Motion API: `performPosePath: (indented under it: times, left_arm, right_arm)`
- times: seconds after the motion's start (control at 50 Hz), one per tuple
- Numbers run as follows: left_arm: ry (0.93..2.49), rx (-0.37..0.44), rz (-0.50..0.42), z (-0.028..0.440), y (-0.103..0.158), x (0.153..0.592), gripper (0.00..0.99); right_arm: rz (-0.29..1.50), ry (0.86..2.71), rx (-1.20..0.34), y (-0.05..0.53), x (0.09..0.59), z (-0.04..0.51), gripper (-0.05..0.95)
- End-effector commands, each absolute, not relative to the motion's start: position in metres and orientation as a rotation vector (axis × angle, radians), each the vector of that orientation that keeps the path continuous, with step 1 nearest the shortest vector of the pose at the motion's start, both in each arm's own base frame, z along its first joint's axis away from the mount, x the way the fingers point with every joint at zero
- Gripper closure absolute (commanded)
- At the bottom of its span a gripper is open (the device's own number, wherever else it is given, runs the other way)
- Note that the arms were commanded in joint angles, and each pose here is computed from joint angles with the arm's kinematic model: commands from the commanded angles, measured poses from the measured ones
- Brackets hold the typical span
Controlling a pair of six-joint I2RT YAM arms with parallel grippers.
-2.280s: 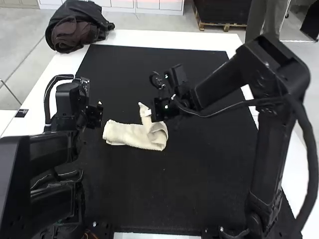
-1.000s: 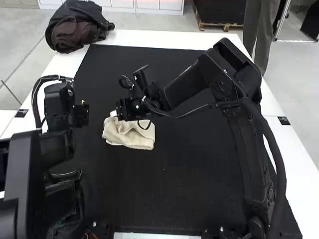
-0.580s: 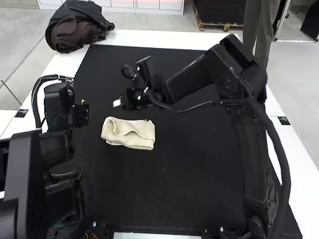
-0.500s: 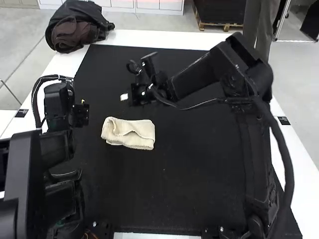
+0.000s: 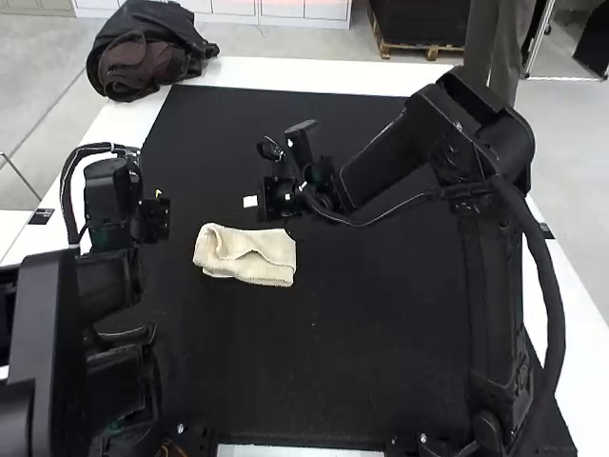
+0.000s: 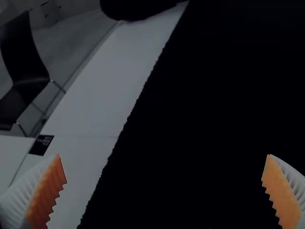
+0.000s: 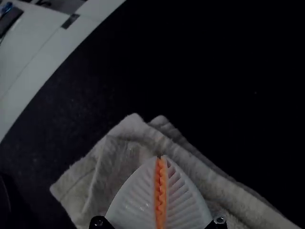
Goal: Fold the towel.
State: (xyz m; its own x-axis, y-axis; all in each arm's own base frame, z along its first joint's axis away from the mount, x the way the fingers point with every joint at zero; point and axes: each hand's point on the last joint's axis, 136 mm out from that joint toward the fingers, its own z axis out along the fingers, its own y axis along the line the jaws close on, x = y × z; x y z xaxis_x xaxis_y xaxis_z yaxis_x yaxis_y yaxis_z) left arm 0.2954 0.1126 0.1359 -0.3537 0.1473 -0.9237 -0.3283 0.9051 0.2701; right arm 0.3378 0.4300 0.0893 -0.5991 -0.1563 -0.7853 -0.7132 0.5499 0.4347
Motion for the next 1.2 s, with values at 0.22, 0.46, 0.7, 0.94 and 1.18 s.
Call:
performPosePath:
  times: [0.22,0.46,0.7,0.94,1.18]
  left_arm:
    - [1.85,-0.136,0.488,0.14,0.113,0.295,0.03]
    - [1.84,-0.14,0.488,0.144,0.114,0.296,0.03]
    - [1.828,-0.145,0.488,0.148,0.114,0.297,0.03]
    - [1.803,-0.15,0.488,0.157,0.114,0.296,0.03]
    - [1.775,-0.158,0.484,0.168,0.114,0.295,0.03]
  right_arm:
    - [1.062,2.084,-0.744,0.447,0.318,0.068,0.92]
    - [1.075,2.098,-0.769,0.453,0.309,0.054,0.92]
    - [1.085,2.104,-0.774,0.457,0.307,0.037,0.92]
    - [1.115,2.111,-0.79,0.466,0.296,0.022,0.92]
    - [1.118,2.132,-0.814,0.471,0.287,0.003,0.92]
